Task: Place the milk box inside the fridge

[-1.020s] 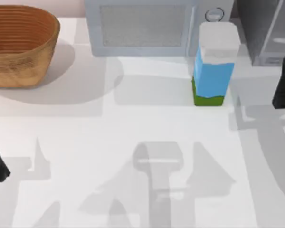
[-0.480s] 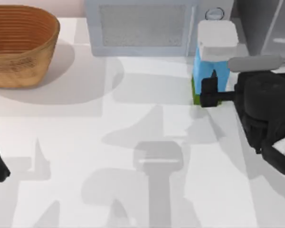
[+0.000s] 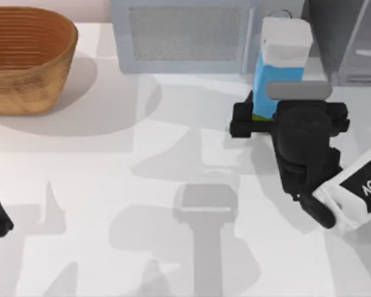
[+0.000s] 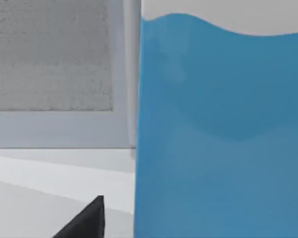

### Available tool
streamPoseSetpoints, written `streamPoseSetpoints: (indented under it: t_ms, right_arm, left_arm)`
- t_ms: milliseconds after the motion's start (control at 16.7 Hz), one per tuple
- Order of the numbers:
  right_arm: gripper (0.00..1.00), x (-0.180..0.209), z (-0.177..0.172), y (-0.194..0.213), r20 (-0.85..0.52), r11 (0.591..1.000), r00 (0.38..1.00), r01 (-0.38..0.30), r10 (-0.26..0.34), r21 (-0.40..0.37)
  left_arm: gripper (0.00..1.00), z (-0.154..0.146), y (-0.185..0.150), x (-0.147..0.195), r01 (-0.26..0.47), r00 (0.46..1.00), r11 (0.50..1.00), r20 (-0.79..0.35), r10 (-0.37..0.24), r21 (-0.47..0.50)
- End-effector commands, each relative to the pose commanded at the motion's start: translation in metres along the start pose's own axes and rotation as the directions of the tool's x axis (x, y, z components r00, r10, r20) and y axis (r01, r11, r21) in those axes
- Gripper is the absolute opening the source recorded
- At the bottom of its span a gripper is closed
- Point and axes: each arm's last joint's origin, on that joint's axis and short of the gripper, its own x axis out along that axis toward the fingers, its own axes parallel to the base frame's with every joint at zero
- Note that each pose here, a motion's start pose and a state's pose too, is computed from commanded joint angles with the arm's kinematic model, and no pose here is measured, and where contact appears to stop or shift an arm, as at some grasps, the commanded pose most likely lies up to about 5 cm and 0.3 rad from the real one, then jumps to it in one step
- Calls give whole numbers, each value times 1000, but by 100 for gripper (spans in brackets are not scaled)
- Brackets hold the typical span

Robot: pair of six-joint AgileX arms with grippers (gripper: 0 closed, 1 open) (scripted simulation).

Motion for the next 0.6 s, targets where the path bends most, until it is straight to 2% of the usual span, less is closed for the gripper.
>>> streamPoseSetpoints:
  t_ms: [300, 600]
  right_arm:
    - [100, 4, 0, -1, -1, 1000, 1000, 1, -1, -1]
    - [100, 37, 0, 1, 0, 1000, 1000, 0, 0, 0]
  left_arm:
    - [100, 0, 0, 0, 0, 1000, 1000, 0, 0, 0]
    - [100, 0, 0, 0, 0, 1000, 1000, 0, 0, 0]
